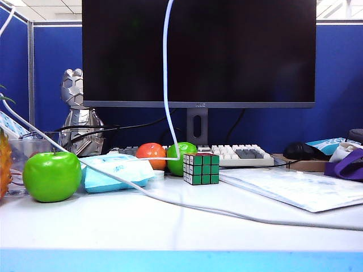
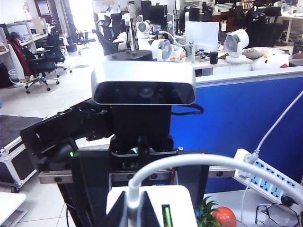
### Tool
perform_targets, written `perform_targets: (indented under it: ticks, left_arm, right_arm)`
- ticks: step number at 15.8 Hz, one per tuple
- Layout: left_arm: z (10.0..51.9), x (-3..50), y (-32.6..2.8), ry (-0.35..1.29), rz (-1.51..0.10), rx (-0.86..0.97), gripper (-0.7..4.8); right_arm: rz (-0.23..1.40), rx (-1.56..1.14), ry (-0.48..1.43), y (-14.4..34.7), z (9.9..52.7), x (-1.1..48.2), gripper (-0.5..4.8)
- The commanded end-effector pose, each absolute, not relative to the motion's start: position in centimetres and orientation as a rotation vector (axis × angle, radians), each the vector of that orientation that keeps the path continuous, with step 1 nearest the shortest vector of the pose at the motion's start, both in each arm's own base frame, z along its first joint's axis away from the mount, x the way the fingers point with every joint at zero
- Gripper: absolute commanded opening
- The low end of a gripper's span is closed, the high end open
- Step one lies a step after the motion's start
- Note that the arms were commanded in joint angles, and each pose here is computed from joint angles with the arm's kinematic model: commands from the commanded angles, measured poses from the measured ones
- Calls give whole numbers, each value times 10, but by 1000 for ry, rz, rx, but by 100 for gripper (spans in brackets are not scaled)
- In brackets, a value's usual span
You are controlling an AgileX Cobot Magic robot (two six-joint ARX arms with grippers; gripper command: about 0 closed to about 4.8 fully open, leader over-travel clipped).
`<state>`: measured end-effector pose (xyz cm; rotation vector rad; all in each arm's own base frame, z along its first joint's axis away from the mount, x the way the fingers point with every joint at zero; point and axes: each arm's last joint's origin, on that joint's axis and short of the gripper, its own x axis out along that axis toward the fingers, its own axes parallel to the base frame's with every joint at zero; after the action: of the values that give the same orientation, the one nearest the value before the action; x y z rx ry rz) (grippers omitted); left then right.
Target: Pick up the Type-C charging cable and the charging base, insert one end of the Type-C charger into the corresponding slot on the base, and finally place the plugged-in charger back on the table.
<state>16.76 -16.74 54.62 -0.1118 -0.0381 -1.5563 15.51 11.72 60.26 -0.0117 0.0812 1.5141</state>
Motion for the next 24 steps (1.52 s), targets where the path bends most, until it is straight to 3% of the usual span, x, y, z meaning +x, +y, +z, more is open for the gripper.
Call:
perform_targets:
  ticks: [1,15,20,21,22,24]
  left_arm:
    - [568,156,-157,-225,-1537,-110,-6]
    - [581,150,-152,-392,-1533,-100,-6]
    - [580,151,-152,-362,-1539,-116,-6]
    - [580,151,-152,-362,-1539,-116,-6]
    - [579,151,-152,-359,-1539,-116,-6]
    - [579,151,-153,-350,-1539,-116,-6]
  right_arm:
    - [1526,15,208,119,592,157,-1]
    - [1534,18,214,120,591,157,-1]
    - [1532,25,225,120,591,158,0]
    - [1531,24,221,119,591,156,6]
    - [1525,21,213,118,592,154,115]
    - [1505,16,204,116,593,153,117]
